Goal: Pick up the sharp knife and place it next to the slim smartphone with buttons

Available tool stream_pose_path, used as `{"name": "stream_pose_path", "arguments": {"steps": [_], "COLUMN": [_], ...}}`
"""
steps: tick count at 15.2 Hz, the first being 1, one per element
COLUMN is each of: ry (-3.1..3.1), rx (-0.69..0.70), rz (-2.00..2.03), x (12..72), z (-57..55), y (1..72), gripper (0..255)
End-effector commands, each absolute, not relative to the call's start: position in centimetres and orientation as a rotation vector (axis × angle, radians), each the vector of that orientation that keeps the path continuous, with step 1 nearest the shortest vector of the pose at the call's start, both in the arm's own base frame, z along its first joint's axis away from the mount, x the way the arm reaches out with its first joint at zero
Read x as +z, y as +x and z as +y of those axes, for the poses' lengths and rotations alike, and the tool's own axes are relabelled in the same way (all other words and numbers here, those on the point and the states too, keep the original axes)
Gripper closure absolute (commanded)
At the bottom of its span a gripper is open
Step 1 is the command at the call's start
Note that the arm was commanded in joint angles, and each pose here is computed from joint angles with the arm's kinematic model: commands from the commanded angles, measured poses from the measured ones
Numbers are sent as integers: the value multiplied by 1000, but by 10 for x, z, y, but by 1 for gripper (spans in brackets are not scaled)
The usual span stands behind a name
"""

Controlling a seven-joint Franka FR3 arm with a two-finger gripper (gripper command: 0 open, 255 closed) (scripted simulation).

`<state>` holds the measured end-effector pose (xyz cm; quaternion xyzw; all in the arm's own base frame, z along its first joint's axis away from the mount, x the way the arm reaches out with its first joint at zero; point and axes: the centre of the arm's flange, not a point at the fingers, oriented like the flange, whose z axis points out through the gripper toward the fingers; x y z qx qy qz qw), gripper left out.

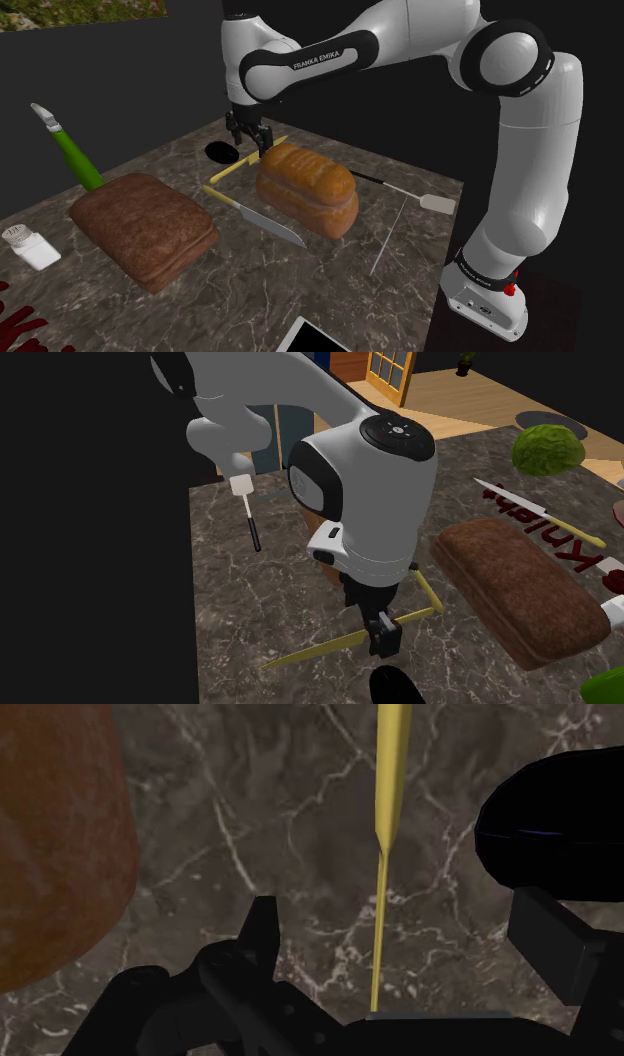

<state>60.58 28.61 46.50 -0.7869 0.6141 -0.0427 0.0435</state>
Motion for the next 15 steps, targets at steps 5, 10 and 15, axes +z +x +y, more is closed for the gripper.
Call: {"name": "stream_pose_path", "arguments": {"steps": [5, 10, 15], "ry": [-2405, -2405, -2405], "rx": [-130, -130, -130], "rz": [1878, 1878, 1878], "x": [447, 447, 447], "z": [287, 287, 287], "y": [608, 608, 608], "gripper": [0, 0, 255]}}
